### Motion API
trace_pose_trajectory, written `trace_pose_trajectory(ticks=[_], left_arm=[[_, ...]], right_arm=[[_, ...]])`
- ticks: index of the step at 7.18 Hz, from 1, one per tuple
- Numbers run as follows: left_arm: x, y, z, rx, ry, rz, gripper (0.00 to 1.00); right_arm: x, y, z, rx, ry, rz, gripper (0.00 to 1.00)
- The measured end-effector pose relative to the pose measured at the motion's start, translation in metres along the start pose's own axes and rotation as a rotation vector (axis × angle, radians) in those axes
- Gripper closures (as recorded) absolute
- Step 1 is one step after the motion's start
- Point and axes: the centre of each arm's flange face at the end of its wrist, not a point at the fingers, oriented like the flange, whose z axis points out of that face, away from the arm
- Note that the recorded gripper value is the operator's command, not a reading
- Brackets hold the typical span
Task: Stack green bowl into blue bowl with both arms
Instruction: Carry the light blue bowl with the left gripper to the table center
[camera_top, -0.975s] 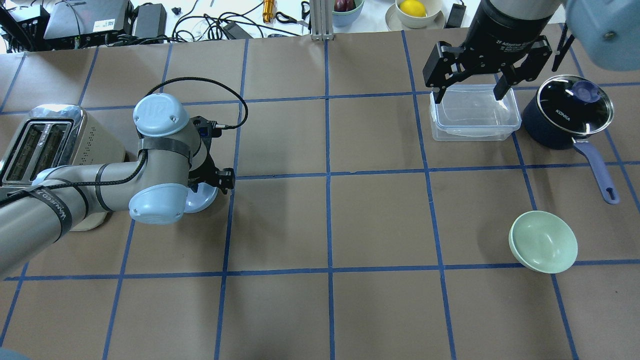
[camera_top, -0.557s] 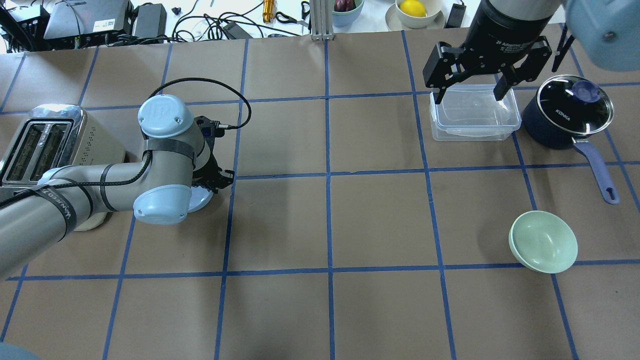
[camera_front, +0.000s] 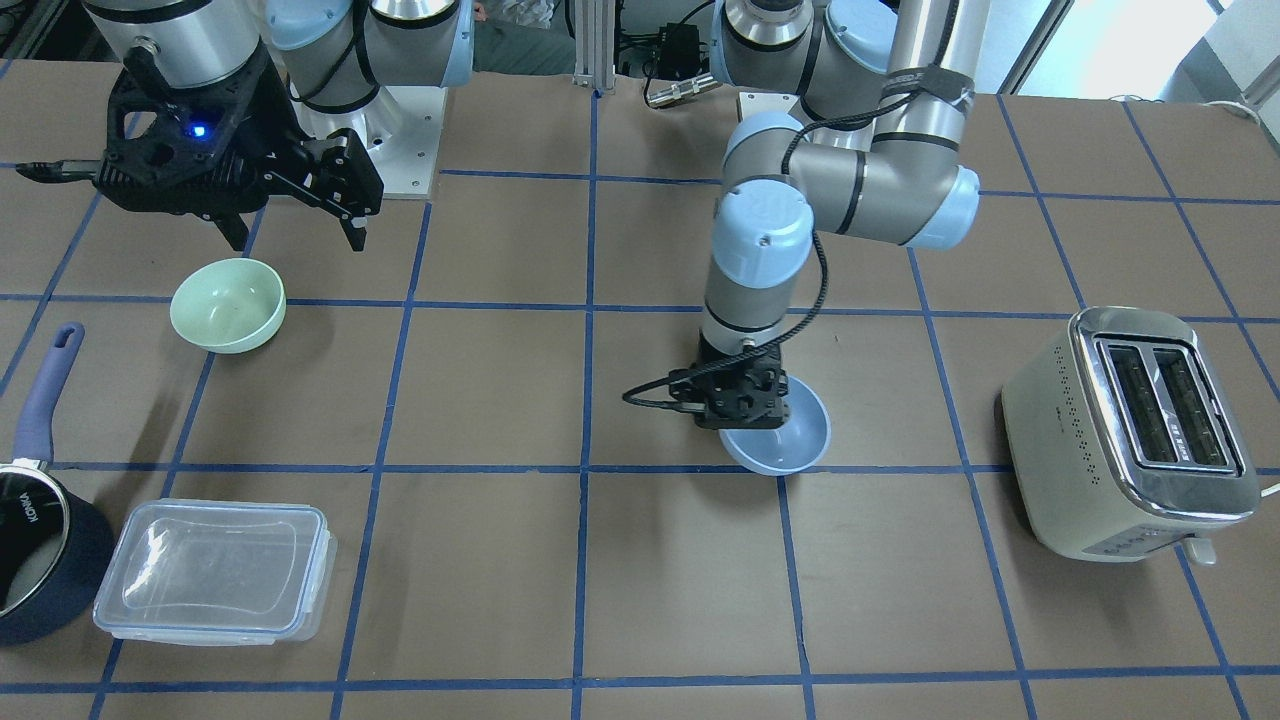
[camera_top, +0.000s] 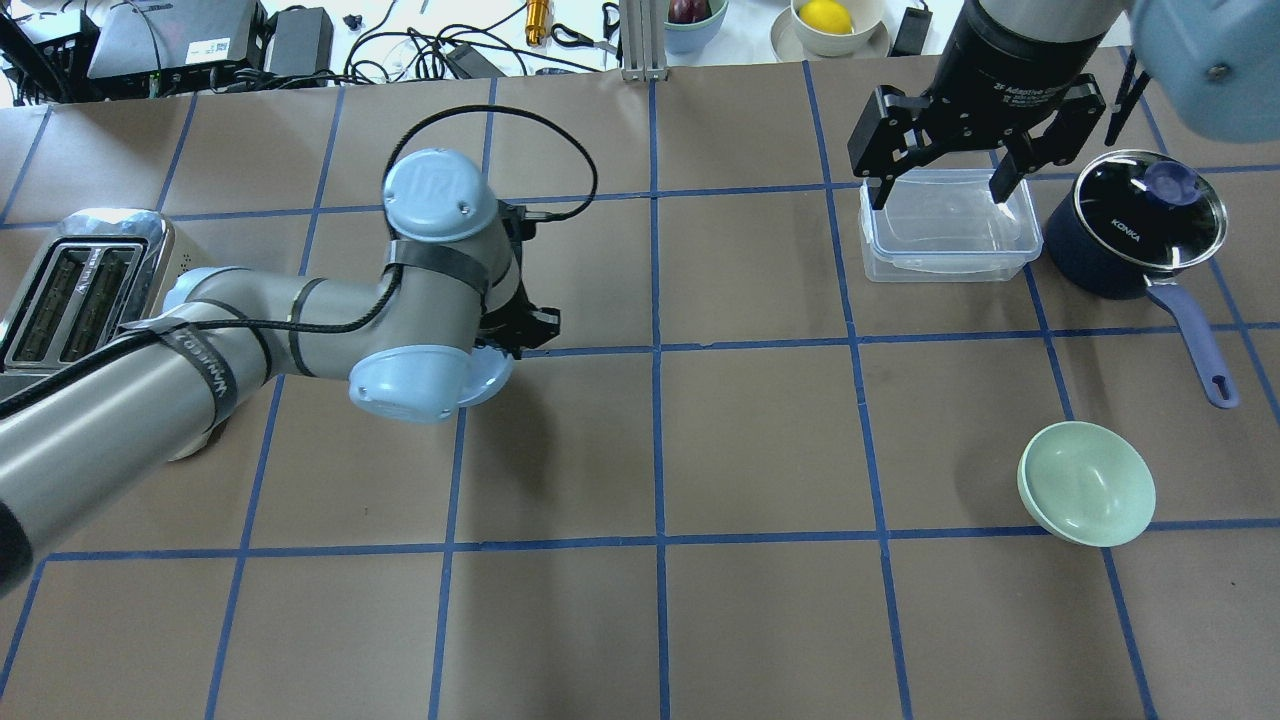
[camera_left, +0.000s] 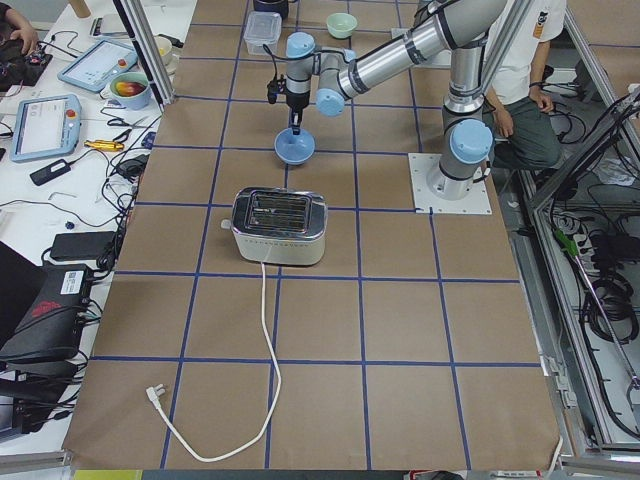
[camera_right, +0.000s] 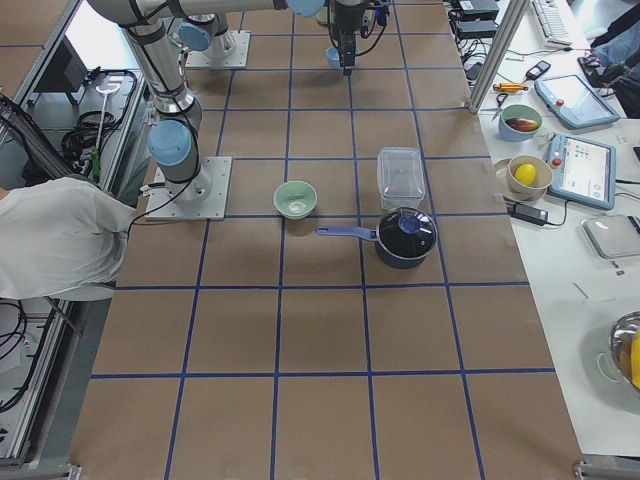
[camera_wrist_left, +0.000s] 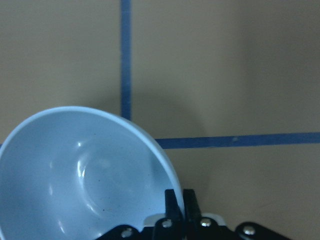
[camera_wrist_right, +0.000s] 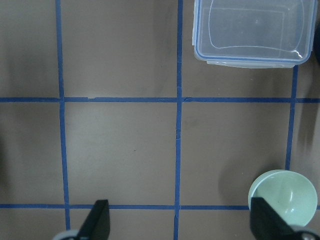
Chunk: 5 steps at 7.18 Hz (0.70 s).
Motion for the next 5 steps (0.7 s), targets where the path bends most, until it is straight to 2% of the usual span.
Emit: trace_pose_trajectory(ticks=[2,3,4,5], left_arm=[[0.091,0.011,-0.011,0.033,0.028,-0.014,0.85],[0.115,0.010,-0.013,0.044,0.037,-0.032,0.82],[0.128,0.010,-0.008,0.043,0.040,-0.040,0.64],[0.136,0.011,-0.002,0.037,0.041,-0.045,0.21]], right_arm=[[0.001,-0.001,0.001,-0.005,0.001,0.002,0.00],[0.003,-0.002,0.002,-0.007,0.003,0.002,0.00],[0.007,-0.003,0.003,-0.011,0.007,0.000,0.00],[0.010,-0.003,0.004,-0.015,0.010,0.001,0.00]])
